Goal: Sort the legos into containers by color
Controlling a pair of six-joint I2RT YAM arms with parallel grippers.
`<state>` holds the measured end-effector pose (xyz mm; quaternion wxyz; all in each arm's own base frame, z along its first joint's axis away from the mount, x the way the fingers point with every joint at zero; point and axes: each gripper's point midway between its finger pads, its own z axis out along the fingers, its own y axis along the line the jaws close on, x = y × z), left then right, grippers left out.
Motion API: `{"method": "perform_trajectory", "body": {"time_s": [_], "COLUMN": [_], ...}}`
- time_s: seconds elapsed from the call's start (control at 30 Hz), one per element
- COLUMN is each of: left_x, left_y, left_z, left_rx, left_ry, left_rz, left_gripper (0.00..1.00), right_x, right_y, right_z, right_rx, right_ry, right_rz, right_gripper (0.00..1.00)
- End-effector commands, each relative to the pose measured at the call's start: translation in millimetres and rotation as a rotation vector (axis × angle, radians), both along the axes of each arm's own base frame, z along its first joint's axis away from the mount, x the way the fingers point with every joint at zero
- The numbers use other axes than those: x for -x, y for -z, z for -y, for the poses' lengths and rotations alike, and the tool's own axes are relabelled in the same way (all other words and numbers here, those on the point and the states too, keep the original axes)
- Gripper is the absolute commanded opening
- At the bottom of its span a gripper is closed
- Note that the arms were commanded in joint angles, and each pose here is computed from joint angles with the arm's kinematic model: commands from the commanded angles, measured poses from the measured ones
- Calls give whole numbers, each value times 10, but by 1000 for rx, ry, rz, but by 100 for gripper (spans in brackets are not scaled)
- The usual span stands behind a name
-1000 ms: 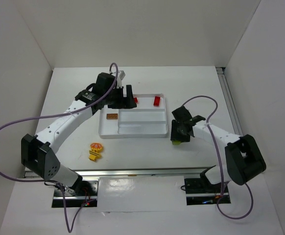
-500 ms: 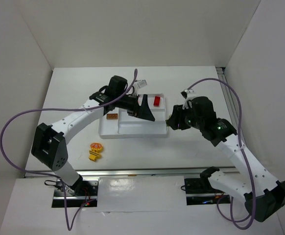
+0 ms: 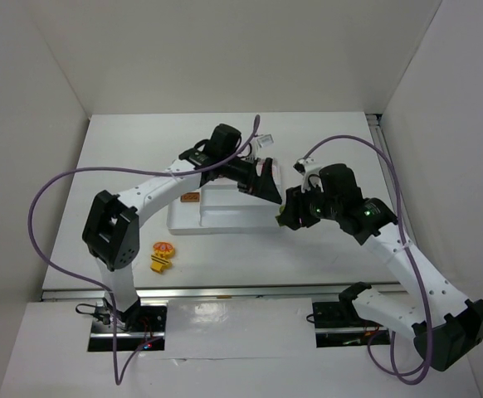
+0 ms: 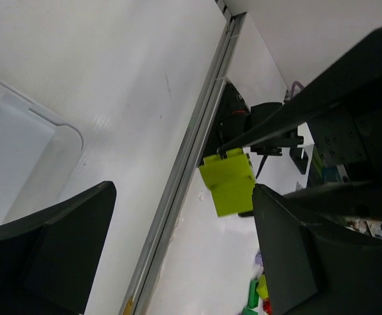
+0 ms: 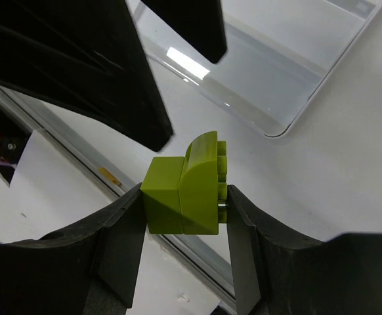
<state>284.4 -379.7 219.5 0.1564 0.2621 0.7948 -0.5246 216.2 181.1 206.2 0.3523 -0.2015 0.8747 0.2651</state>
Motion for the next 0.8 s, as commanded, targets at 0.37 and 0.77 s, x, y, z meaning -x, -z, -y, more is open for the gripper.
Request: {"method": "perform_trajectory", "body": {"time_s": [0.37, 0.77], "left_x": [344, 450], "left_y": [-69, -17], "left_z": [314, 406], "left_rx": [61, 97], "left_ry": [173, 211], "left_rz": [-38, -94], "left_gripper": [85, 50], "right_x": [-38, -62], "right_y": [-193, -141], "right_z": [-63, -64], "right_rx": [-2, 2], "right_ry": [-38, -25], "right_rz": [55, 42], "right_gripper": [23, 23]}}
